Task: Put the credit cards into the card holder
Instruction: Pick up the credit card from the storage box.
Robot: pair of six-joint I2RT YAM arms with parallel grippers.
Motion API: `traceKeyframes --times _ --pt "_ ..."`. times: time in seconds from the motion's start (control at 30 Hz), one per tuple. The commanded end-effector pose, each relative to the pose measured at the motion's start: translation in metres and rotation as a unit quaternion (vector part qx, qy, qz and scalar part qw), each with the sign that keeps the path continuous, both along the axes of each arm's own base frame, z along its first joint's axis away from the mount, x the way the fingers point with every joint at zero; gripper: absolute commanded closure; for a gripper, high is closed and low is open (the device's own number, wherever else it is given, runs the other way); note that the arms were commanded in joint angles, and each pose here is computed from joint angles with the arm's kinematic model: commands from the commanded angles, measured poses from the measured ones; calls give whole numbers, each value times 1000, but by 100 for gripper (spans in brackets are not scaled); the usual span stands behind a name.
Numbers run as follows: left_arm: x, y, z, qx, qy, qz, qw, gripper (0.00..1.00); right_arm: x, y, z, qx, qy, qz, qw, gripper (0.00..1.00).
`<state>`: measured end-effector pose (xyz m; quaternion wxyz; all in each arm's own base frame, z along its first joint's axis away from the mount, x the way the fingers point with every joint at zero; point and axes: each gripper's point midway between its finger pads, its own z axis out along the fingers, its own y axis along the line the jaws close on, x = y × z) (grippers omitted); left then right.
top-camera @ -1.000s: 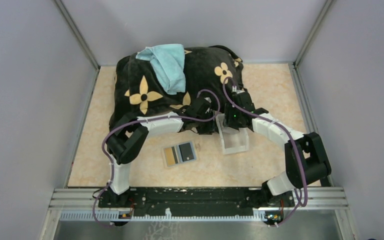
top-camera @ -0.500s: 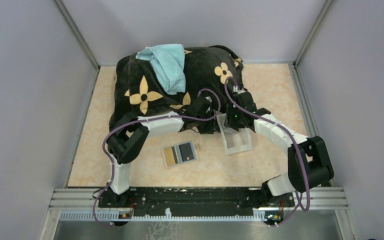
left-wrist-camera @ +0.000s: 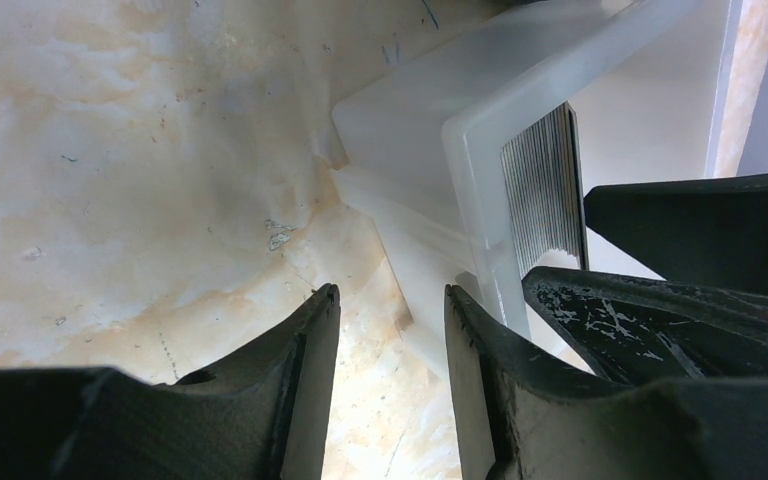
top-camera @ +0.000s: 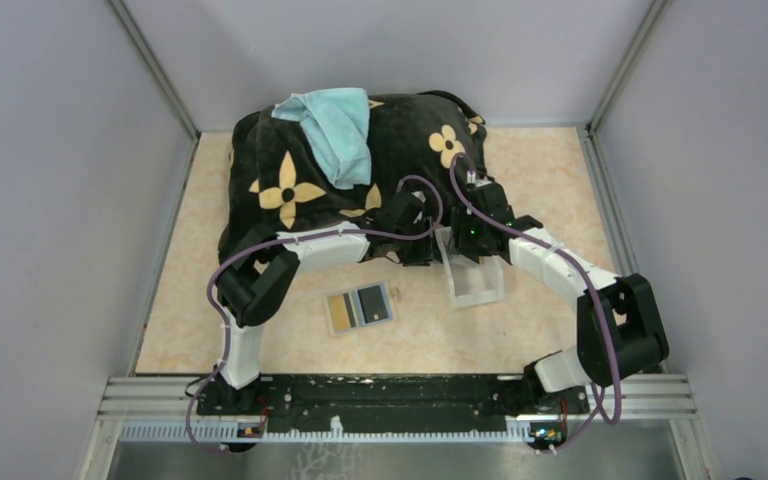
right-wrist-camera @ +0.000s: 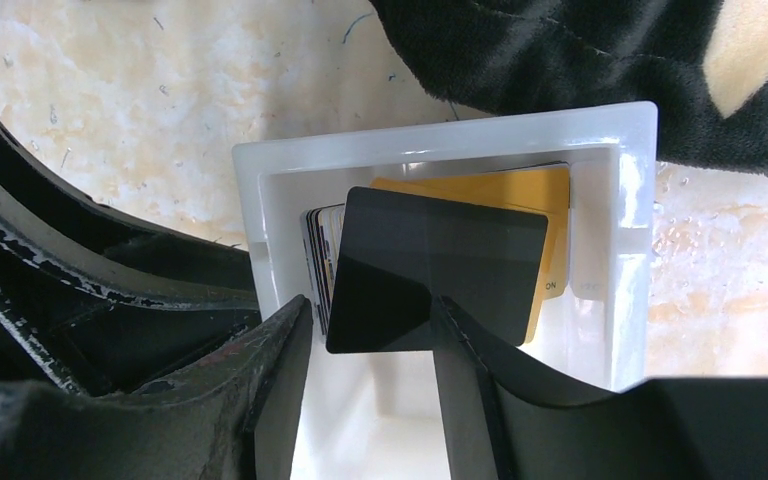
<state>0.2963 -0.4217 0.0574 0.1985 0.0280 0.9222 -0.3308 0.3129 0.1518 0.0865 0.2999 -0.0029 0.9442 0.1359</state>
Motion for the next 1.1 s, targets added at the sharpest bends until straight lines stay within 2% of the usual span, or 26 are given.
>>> traceKeyframes --times 0.0,0.3,0.53,0.9,1.07 --pt "6 -20 23 -40 -22 -10 999 50 14 9 25 19 -28 4 999 53" --pt "6 -20 19 -35 -21 -11 999 50 15 8 37 18 -42 8 999 62" --pt "6 -19 17 -33 -22 -12 999 50 13 6 41 12 -45 13 999 72" --pt "5 -17 22 -34 -27 -13 999 50 14 -14 66 -36 -82 -8 996 82" --pt "4 -13 32 -35 -37 -14 999 50 11 -32 71 -73 -91 -27 993 95"
